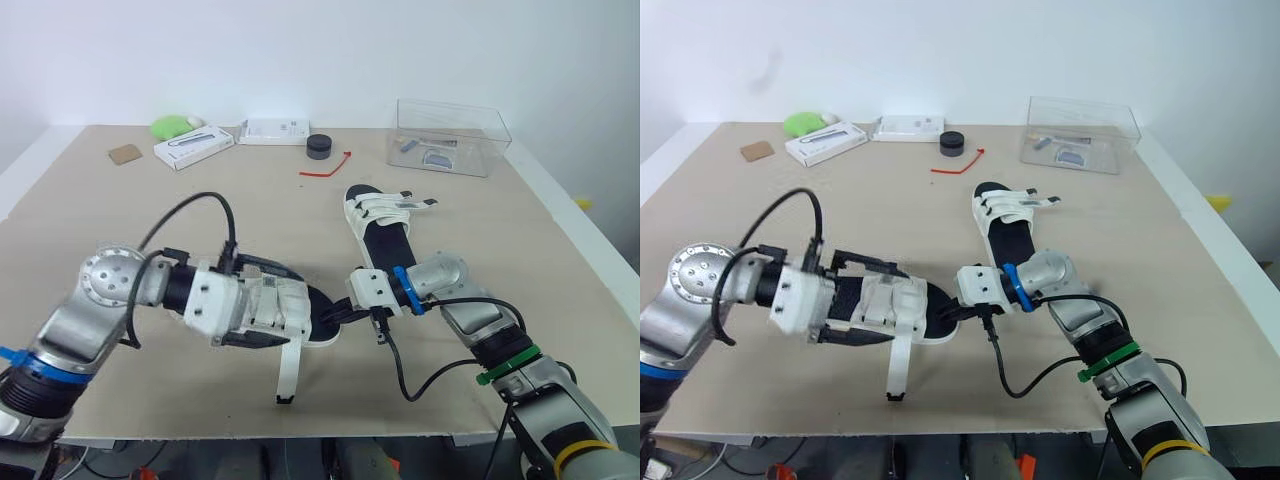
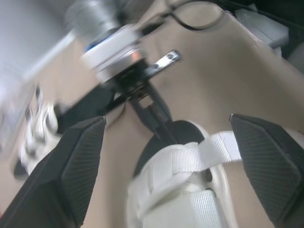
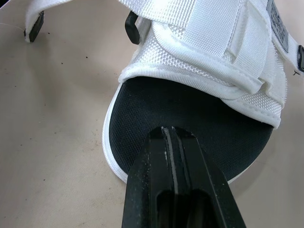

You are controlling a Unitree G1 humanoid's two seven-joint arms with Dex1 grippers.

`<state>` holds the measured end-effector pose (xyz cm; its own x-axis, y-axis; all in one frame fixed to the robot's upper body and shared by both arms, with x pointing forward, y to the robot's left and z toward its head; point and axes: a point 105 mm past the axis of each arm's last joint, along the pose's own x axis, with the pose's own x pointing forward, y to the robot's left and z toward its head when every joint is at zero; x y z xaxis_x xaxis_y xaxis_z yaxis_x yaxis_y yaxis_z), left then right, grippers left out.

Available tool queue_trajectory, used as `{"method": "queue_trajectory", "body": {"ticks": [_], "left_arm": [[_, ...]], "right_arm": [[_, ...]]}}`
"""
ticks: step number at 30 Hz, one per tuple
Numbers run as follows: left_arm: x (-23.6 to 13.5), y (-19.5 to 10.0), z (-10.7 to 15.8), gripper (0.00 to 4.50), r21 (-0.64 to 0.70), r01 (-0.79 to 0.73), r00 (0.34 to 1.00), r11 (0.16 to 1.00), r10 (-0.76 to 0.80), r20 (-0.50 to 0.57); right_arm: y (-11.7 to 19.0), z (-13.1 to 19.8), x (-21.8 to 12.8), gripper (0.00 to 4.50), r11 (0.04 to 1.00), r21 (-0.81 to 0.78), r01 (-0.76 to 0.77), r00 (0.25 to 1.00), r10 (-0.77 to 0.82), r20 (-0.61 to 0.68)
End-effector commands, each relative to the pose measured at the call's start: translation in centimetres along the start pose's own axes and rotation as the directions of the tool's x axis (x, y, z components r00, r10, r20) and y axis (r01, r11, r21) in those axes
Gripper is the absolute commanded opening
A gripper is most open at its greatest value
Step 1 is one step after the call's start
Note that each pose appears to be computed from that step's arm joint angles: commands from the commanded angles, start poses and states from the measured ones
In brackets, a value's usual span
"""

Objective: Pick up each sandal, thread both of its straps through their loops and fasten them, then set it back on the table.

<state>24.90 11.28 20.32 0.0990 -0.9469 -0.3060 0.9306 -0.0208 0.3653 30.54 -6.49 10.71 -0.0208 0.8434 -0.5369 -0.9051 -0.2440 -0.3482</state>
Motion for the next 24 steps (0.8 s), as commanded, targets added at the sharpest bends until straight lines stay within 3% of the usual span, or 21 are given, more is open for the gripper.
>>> {"method": "queue_trajectory", "body": {"ticks": [1, 4, 7, 11, 17, 24], "left_arm": [[-2.1, -1.2, 1.8, 4.42, -0.431, 0.060, 0.994, 0.901, -0.014, 0.110], [-3.3, -4.8, 1.6, 4.42, -0.666, 0.186, 0.981, 0.723, -0.103, 0.163], [-2.7, -7.8, 0.3, 4.42, -0.740, 0.182, 0.983, 0.648, -0.140, 0.119], [-1.2, -9.7, -2.2, 4.42, -0.763, 0.102, 0.994, 0.638, -0.102, 0.047], [1.2, -8.4, -5.7, 4.42, -0.745, -0.078, 0.997, 0.663, 0.037, -0.071], [3.1, -8.4, -6.6, 4.42, -0.733, -0.081, 0.997, 0.675, 0.047, -0.067]], "right_arm": [[1.5, -3.3, 0.0, 0.00, 0.995, 0.093, -0.037, 0.992, 0.048, -0.119], [1.6, -3.3, 0.0, 0.00, 0.995, 0.093, -0.042, 0.992, 0.053, -0.118], [1.6, -3.3, 0.1, 0.00, 0.995, 0.092, -0.045, 0.992, 0.055, -0.116], [1.5, -3.1, 0.4, 0.00, 0.995, 0.090, -0.051, 0.992, 0.060, -0.107], [1.6, -3.0, 0.5, 0.00, 0.994, 0.091, -0.054, 0.993, 0.064, -0.102], [1.7, -3.1, 0.3, 0.00, 0.994, 0.097, -0.048, 0.993, 0.059, -0.106]]}}
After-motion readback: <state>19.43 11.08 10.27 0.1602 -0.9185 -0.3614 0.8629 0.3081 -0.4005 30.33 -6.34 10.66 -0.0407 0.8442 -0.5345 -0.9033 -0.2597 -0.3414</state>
